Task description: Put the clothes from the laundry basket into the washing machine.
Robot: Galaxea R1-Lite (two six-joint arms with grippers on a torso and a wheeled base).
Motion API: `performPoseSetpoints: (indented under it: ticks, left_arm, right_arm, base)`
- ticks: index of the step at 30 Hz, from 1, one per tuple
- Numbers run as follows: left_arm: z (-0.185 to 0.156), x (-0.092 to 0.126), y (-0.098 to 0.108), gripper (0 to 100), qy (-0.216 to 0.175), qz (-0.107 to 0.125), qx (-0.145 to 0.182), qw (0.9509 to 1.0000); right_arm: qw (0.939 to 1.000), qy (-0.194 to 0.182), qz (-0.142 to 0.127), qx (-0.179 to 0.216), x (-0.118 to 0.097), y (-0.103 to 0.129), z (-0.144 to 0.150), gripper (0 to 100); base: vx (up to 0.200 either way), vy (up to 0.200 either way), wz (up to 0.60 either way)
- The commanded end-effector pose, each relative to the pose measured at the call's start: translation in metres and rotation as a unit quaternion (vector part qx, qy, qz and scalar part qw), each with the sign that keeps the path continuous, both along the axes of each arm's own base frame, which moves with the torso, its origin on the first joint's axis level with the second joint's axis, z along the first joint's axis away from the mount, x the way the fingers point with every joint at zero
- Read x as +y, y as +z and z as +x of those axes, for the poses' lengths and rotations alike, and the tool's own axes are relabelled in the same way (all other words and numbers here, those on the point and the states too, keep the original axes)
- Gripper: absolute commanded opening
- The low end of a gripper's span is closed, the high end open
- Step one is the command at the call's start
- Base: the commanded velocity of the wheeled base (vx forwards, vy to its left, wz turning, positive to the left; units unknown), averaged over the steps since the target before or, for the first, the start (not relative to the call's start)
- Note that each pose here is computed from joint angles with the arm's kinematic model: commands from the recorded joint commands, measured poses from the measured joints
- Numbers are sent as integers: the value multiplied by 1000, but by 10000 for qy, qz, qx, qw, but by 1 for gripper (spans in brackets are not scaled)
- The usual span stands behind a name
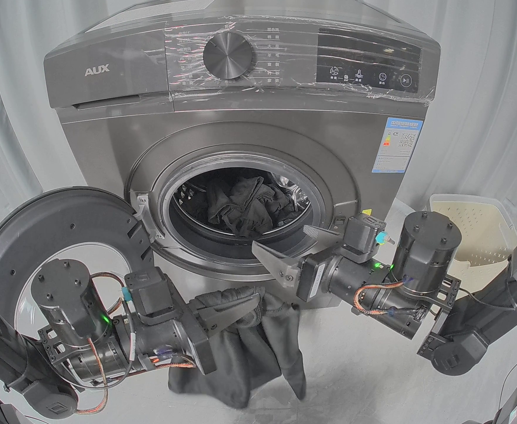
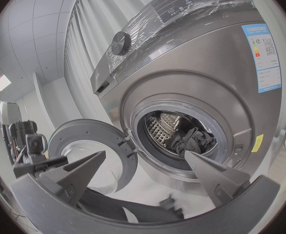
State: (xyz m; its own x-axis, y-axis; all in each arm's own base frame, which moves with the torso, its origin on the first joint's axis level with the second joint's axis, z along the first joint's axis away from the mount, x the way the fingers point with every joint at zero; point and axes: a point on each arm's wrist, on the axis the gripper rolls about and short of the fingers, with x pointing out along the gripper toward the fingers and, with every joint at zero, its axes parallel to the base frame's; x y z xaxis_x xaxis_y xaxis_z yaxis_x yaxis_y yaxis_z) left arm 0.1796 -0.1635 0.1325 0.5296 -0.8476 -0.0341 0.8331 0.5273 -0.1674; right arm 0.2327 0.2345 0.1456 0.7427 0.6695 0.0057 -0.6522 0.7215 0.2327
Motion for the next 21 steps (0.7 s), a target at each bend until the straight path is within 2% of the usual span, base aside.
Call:
performPoseSetpoints:
  ticks: [1,7,15,21]
  left_arm:
    - [5,-1,3,0,99,-79,-70,9999]
    - [4,0,8,0,183,-205,-160,9995]
    - [3,1,16,0,180,-508,-493,9973]
    - [3,2,19,0,187,-612,-615,9961]
  right_arm:
    - [9997,-201,-133,-37,-15,0,3,100]
    - [9972,-495,-552,-18,-37,-14,9,100]
    - [9942,-581,-849,299,-52,-33,5,100]
    - [9906,-637,-1088,533,-62,-47,0,100]
  base:
    - [0,0,0]
    - [0,0,0]
    - [0,0,0]
    - [0,0,0]
